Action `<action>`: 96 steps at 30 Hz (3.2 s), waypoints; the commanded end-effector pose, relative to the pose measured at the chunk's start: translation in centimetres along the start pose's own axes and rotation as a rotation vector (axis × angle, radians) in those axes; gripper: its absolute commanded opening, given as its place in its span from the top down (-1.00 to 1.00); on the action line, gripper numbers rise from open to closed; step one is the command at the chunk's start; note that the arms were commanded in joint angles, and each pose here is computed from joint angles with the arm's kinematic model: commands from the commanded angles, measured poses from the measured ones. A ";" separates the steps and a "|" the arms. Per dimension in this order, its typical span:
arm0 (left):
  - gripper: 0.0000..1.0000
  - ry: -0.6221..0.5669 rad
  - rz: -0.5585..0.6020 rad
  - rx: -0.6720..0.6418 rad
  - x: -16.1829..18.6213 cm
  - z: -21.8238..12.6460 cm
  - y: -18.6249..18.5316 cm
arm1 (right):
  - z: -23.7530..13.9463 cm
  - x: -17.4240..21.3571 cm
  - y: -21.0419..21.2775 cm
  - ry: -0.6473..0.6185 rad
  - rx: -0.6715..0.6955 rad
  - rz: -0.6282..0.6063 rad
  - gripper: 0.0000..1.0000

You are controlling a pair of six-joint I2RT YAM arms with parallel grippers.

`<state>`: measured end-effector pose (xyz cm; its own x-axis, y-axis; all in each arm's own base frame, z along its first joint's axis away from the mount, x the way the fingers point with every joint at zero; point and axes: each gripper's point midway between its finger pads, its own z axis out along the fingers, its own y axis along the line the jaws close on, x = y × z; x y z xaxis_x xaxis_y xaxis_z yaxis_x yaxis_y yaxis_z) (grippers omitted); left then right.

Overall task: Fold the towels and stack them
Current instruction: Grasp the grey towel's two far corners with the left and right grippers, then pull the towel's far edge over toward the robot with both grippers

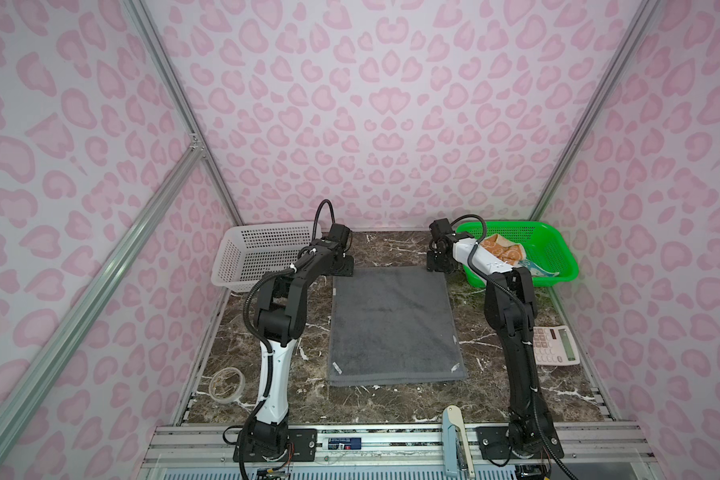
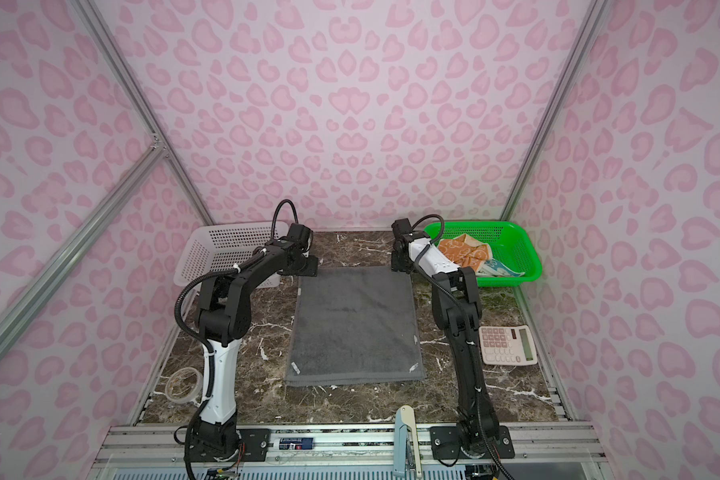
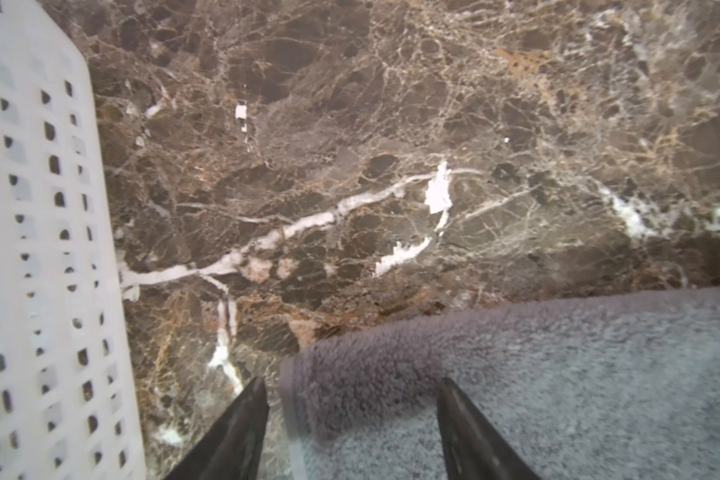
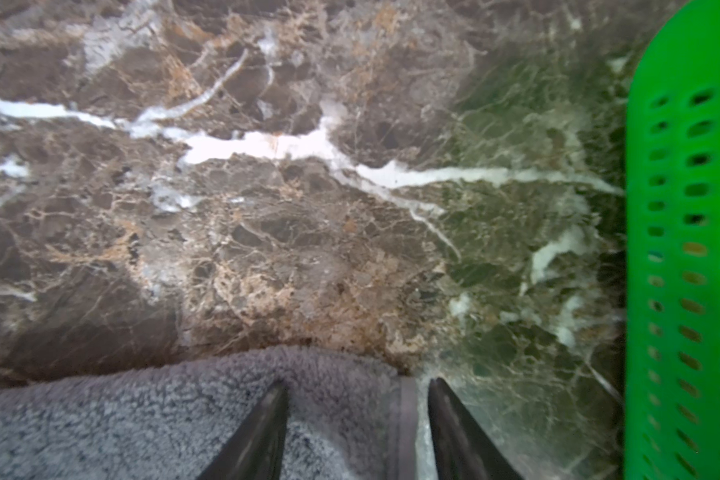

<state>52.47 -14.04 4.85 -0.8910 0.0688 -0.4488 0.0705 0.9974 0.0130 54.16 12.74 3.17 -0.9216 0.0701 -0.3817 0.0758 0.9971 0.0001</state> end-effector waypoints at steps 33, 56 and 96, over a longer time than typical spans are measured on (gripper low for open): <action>0.94 -0.108 -0.042 0.169 -2.4 -3.3 -2.0 | -4.0 -0.1 1.5 -0.029 -0.139 -0.061 1.00; 0.94 -0.260 0.026 0.420 3.7 -16.9 -3.4 | -13.8 7.4 -1.0 -0.111 -0.229 -0.088 1.00; 0.49 0.064 -0.097 0.405 23.3 -16.7 -2.4 | -14.1 27.8 -2.4 0.133 -0.290 0.049 0.44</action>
<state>25.18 -15.03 9.99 -0.9061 0.0192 -0.4227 0.1981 0.9020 -0.3836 24.25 12.69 6.12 -0.9542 0.0609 -0.2930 -0.0231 0.9612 0.2751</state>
